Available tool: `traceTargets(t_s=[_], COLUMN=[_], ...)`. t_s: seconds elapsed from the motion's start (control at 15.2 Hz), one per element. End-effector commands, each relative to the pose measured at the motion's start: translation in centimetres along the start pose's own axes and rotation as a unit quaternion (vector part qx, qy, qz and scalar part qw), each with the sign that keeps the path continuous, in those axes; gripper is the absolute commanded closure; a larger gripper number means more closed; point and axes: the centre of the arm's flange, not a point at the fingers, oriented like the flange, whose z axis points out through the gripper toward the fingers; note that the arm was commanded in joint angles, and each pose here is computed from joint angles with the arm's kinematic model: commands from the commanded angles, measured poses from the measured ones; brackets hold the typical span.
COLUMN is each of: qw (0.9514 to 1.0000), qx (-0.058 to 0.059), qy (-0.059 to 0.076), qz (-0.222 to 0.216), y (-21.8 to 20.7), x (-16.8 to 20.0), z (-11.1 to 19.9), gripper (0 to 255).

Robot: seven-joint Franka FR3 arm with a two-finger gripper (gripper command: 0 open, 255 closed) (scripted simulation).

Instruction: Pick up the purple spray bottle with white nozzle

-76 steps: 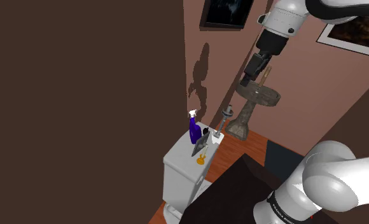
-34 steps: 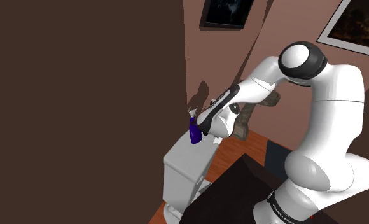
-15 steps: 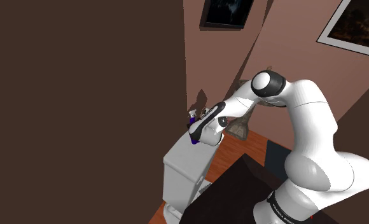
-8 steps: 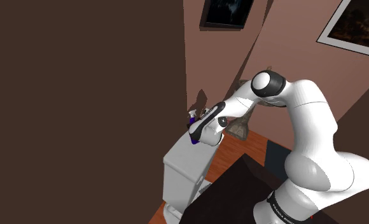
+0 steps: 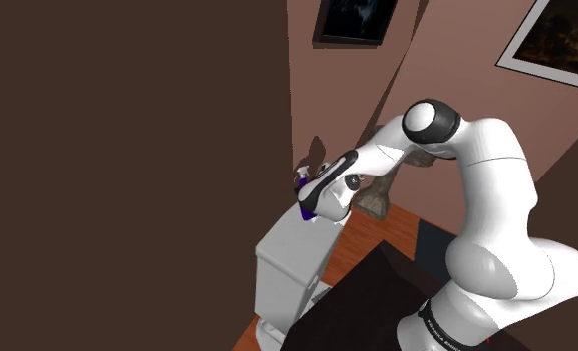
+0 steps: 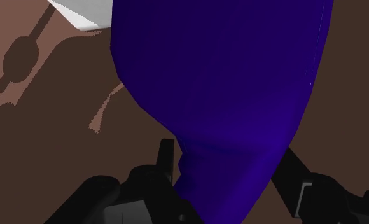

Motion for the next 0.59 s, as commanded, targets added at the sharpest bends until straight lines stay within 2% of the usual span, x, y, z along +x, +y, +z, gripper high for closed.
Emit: traceTargets(t_s=[0.0,0.53], qw=[1.0000,1.0000], qx=[0.000,0.000], qy=[0.000,0.000], qz=[0.000,0.000], y=[0.2,0.8], x=[0.8,3.1], z=[-0.7,-2.9], gripper=[255,255])
